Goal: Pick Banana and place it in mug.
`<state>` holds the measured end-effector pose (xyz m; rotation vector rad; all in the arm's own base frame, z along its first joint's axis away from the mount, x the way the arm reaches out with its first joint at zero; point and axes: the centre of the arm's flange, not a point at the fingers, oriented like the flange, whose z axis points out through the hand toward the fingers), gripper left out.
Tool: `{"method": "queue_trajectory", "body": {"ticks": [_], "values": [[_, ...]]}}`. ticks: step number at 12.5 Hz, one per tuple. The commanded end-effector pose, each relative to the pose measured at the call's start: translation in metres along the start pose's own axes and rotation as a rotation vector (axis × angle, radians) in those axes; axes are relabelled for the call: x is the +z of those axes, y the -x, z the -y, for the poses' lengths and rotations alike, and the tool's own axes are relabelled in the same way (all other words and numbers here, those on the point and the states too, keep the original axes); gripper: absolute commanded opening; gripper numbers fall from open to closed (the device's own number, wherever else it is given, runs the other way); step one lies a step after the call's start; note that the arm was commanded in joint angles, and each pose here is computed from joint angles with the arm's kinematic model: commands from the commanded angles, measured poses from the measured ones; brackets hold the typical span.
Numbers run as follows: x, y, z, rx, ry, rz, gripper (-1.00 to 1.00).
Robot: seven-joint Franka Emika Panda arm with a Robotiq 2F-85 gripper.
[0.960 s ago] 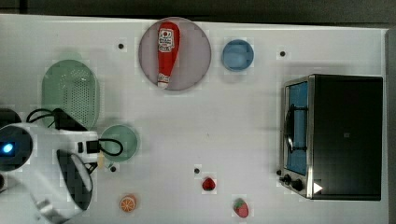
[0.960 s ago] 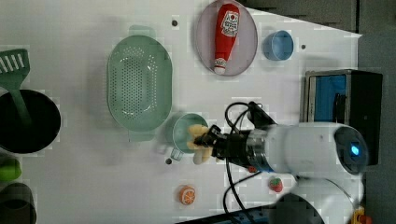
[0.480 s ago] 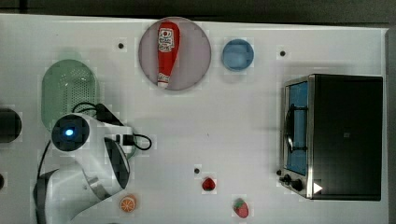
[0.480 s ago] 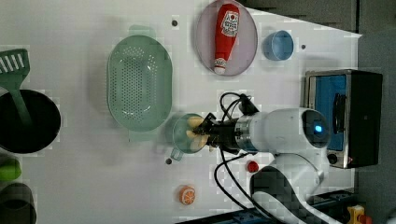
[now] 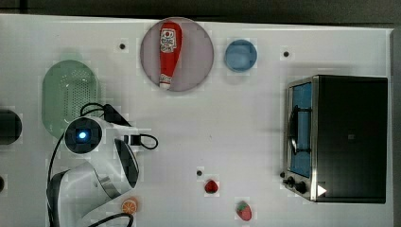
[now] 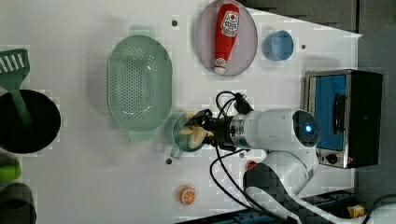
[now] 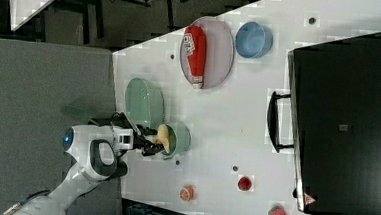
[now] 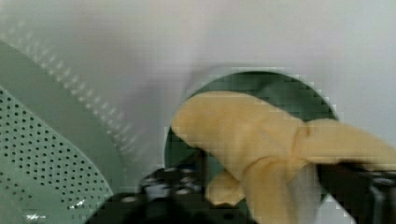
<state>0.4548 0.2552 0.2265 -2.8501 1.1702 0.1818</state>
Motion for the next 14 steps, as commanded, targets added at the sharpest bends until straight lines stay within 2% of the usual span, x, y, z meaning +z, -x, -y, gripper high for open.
{"method": "queue_trajectory", "body": {"ticks": [1,3,5,8,10,12,14], "values": [[-0.017,0.005,0.003,0.041,-0.038,-0.024,1.0],[-0.039,-0.001,0.005,0.048,-0.068,-0.054,1.0],[-0.079,-0.011,0.003,0.067,-0.098,-0.104,1.0],[-0.162,-0.02,-0.005,0.102,-0.064,-0.164,1.0],[-0.222,-0.029,-0.02,0.154,-0.018,-0.181,1.0],[-0.283,-0.051,-0.042,0.201,-0.014,-0.192,1.0],[-0.334,-0.079,-0.069,0.2,-0.003,-0.181,1.0]]}}
